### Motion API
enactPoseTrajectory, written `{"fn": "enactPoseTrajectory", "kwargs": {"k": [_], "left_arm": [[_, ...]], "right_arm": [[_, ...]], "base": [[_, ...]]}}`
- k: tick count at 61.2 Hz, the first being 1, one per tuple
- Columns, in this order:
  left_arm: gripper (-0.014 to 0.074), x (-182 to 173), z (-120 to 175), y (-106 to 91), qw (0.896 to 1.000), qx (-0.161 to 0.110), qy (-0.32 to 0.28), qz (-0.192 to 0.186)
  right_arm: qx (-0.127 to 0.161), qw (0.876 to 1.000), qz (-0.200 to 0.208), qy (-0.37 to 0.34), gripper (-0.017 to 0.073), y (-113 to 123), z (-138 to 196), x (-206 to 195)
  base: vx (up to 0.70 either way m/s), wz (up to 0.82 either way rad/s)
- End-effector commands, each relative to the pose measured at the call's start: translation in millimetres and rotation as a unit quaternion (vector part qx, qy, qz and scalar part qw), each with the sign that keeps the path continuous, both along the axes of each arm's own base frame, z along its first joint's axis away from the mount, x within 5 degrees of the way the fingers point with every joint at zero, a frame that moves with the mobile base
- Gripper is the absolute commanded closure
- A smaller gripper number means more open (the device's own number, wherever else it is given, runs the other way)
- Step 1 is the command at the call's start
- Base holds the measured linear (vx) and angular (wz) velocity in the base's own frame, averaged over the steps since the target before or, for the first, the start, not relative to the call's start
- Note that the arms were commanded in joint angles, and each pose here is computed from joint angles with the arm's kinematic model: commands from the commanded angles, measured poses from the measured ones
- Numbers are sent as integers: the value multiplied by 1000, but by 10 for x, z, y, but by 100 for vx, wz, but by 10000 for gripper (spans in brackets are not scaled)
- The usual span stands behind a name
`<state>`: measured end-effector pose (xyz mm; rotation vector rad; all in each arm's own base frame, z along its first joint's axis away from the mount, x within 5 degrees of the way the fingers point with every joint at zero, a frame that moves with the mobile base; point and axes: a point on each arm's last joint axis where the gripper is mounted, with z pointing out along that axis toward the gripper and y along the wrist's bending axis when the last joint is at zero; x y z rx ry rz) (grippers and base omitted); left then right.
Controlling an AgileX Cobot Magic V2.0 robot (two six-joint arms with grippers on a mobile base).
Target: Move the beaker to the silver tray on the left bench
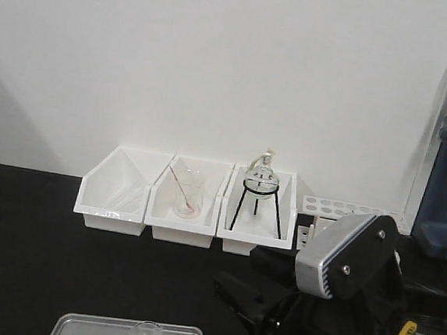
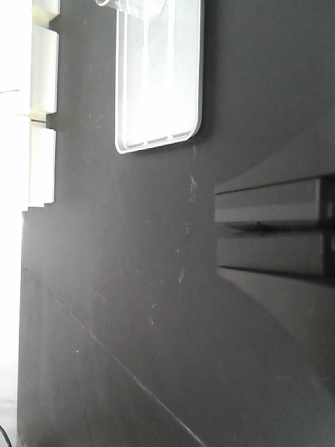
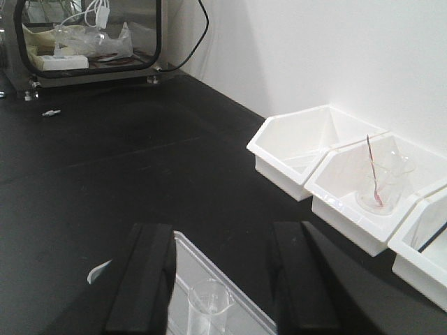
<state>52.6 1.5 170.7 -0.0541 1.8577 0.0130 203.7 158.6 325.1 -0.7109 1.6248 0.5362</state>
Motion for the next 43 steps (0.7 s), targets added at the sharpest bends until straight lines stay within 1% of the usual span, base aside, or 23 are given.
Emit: {"fn": "enactPoseTrajectory", "kwargs": {"k": [1,6,9,15,18,23,30,31,33,36,37,38,39,40,41,43], "left_arm": [[592,18,7,2,999,-2,-33,2],[592,18,7,2,999,-2,-33,2],[592,18,7,2,999,-2,-33,2],[592,18,7,2,999,-2,-33,2],[592,18,7,2,999,-2,-33,2],[592,18,7,2,999,-2,-33,2],[592,18,7,2,999,-2,-33,2],[592,18,7,2,999,-2,-33,2],[592,18,7,2,999,-2,-33,2],[592,18,7,2,999,-2,-33,2],[592,18,7,2,999,-2,-33,2],[592,18,7,2,999,-2,-33,2],[592,18,7,2,999,-2,-33,2],[592,18,7,2,999,-2,-33,2],[592,18,7,2,999,-2,-33,2],[592,18,7,2,999,-2,-33,2]], "right_arm": [[30,999,14,-26,214,-1,178,-45],[30,999,13,-26,229,-4,177,-43],[24,999,9,-27,241,-9,171,-38],[6,999,-17,-38,281,-101,230,-82],[5,998,-42,-40,305,-192,296,-135],[19,995,-90,-31,353,-367,407,-242],[24,987,-160,-9,424,-656,483,-392],[32,985,-170,-5,438,-713,483,-419],[33,983,-181,-4,456,-787,440,-455],[48,978,-202,-18,497,-940,391,-535],[61,976,-205,-28,508,-983,391,-583],[59,974,-214,-33,523,-1033,335,-606],[74,972,-216,-47,533,-1073,335,-660],[73,970,-226,-51,549,-1120,269,-683],[87,967,-229,-65,559,-1157,262,-737],[100,961,-245,-82,577,-1236,184,-816]], "base": [[0,0],[0,0],[0,0],[0,0],[0,0],[0,0],[0,0],[0,0],[0,0],[0,0],[0,0],[0,0],[0,0],[0,0],[0,0],[0,0]]}}
